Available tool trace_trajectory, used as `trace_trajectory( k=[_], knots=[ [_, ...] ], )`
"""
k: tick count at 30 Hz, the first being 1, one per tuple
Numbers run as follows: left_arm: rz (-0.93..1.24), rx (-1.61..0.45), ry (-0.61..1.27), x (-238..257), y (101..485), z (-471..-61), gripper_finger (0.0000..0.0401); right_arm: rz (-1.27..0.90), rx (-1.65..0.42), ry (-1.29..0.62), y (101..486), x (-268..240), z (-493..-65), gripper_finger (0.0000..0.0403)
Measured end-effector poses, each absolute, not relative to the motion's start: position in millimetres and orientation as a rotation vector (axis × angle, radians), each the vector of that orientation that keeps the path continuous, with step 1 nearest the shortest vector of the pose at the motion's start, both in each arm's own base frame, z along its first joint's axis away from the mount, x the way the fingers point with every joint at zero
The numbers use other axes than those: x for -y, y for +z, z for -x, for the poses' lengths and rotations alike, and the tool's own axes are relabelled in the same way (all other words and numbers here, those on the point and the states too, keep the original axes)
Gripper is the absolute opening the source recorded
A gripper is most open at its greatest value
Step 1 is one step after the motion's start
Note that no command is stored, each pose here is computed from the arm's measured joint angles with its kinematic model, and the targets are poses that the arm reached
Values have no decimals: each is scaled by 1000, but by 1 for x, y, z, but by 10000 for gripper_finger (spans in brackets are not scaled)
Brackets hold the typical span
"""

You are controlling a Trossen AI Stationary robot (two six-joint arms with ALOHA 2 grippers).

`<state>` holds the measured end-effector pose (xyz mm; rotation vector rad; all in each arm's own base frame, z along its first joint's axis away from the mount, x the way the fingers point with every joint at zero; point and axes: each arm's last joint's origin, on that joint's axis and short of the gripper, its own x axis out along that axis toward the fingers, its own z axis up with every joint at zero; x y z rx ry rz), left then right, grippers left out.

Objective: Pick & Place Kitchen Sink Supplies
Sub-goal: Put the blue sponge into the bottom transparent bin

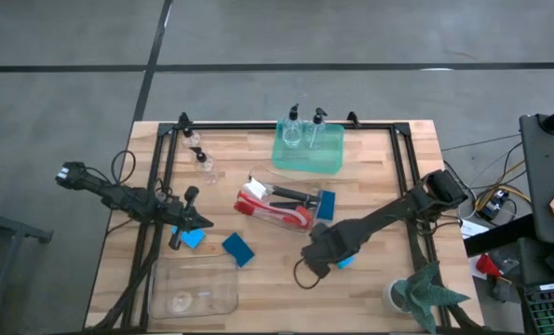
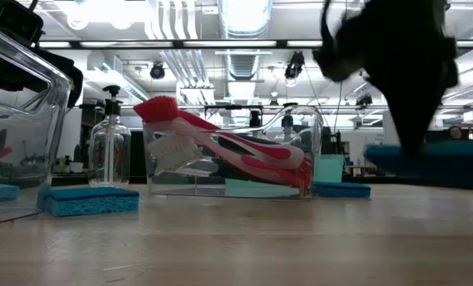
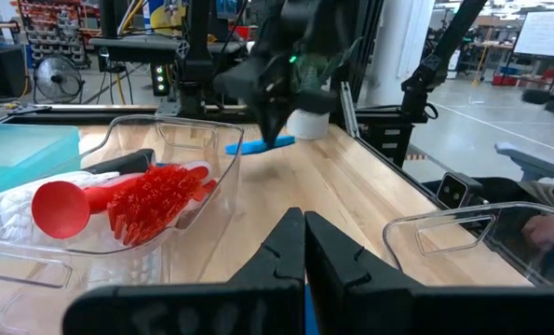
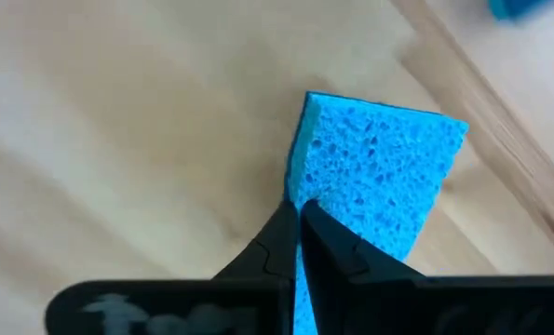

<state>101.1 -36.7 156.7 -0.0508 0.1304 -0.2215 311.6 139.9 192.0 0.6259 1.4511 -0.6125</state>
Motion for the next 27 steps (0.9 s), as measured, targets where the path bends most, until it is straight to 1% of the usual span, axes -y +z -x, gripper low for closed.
trace_trajectory(
  k=[5,11,18,21,25,27],
  knots=[
    [51,-130,-221,37,157,-101,3,-563,-1342,-453,218,-154,-326,8],
    [51,-130,-222,37,157,-101,3,-454,-1235,-292,237,-168,-335,8],
    [51,-130,-222,37,157,-101,3,-324,-1133,-115,246,-175,-345,8],
    [51,-130,-221,37,157,-101,3,-305,-1083,-62,248,-174,-351,8],
    [-42,-120,-227,37,157,-101,3,-291,-1031,31,252,-174,-359,8],
    [-45,-120,-227,37,157,-101,3,-282,-998,82,255,-176,-362,8]
  ],
)
